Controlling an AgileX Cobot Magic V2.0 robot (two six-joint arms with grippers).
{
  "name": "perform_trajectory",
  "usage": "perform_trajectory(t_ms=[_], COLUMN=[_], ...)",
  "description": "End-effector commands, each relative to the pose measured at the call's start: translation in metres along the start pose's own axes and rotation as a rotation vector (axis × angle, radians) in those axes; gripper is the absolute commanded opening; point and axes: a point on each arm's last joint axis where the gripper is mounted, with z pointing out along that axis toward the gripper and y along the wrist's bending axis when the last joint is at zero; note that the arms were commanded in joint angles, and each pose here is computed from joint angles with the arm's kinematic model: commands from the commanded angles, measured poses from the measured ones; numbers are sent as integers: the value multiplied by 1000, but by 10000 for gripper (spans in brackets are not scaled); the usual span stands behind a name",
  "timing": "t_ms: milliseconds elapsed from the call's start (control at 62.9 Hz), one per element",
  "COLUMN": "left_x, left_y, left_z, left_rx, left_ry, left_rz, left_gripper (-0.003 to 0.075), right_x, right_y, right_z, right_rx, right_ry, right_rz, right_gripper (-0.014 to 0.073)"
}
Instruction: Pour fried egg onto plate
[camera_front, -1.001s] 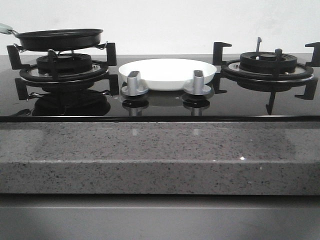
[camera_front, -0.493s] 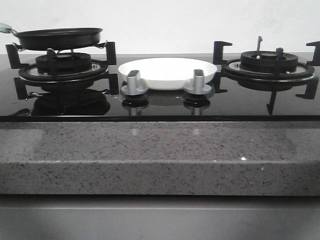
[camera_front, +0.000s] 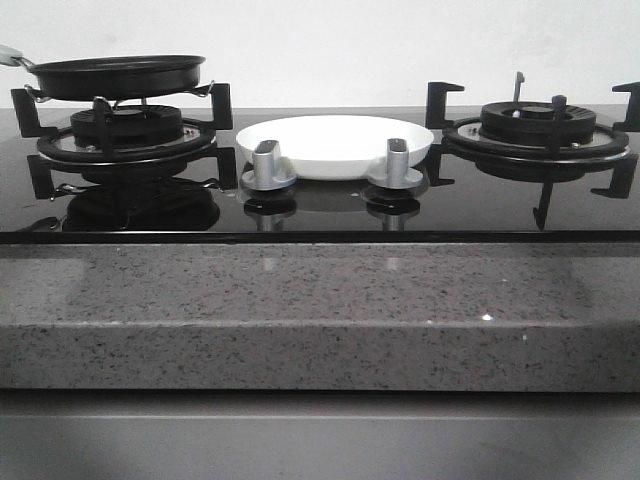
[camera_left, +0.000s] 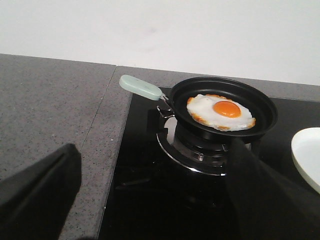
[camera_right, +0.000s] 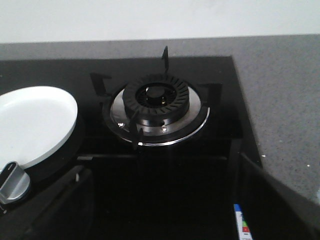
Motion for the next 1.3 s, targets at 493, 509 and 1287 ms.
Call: perform_trajectory(t_ms=[493, 509, 1287], left_x=[-19, -19, -11], left_y=[-1, -1, 1], left_z=[-3, -3, 9], left_rx=[1, 1, -10], left_ry=[-117, -117, -103], left_rz=[-17, -17, -20], left_gripper=[510, 510, 511], right_x=[-76, -77, -59], right_y=[78, 79, 108], right_z=[158, 161, 294], right_rx=[-210, -214, -360], right_ry=[380, 388, 710], right_rz=[-133, -134, -240], right_gripper=[499, 487, 391])
